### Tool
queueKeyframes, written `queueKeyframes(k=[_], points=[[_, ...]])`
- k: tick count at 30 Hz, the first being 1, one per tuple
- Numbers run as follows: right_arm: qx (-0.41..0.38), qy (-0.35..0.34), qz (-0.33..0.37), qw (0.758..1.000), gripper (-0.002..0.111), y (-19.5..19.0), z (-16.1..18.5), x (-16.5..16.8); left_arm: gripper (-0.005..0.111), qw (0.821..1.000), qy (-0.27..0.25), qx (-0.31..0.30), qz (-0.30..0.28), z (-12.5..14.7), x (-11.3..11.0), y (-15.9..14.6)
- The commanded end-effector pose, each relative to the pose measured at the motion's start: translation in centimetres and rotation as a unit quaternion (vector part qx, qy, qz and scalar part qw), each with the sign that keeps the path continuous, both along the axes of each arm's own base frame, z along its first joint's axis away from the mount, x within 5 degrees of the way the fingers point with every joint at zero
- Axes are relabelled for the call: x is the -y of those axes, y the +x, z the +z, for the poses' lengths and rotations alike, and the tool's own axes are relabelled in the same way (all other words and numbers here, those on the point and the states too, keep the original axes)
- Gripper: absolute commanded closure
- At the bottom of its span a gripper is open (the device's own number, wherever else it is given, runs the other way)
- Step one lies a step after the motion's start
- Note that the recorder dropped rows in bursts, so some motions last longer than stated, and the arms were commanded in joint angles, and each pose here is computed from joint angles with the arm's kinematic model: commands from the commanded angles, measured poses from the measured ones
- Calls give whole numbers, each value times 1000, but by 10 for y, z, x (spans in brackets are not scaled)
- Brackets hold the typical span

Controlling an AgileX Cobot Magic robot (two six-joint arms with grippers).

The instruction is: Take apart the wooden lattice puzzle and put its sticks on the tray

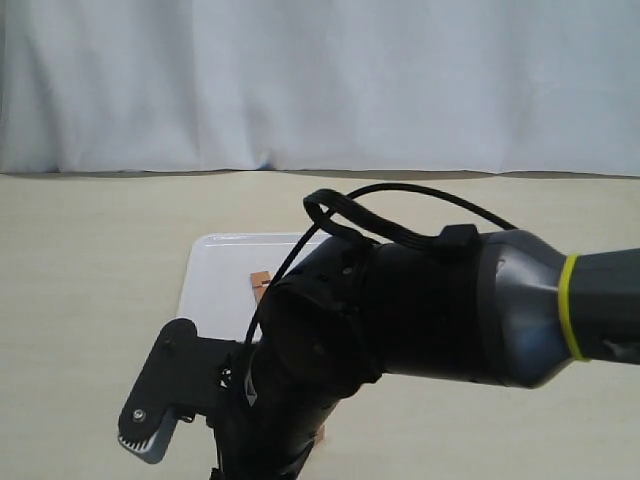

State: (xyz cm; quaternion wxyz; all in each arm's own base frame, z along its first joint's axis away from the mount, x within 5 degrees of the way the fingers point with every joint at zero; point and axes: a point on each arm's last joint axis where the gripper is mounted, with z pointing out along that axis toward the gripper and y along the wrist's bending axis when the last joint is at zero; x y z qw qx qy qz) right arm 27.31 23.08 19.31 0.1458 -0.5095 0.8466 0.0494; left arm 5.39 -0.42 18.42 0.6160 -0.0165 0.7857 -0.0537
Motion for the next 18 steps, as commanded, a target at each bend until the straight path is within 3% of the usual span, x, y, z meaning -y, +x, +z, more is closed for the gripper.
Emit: queueKeyframes(k=[1, 6, 8, 18], points=[[17, -21, 78, 997, 48, -3, -3, 3, 107, 1000, 3, 3, 0, 0, 0, 0], [29, -52, 163, 985, 48, -8, -14, 9, 107, 1000, 2, 4, 0, 0, 0, 0], [39, -56, 165, 984, 48, -8, -17, 10, 107, 1000, 2, 4, 0, 0, 0, 0], [40, -70, 63, 995, 48, 1, -30, 16, 107, 1000, 2, 4, 0, 0, 0, 0]])
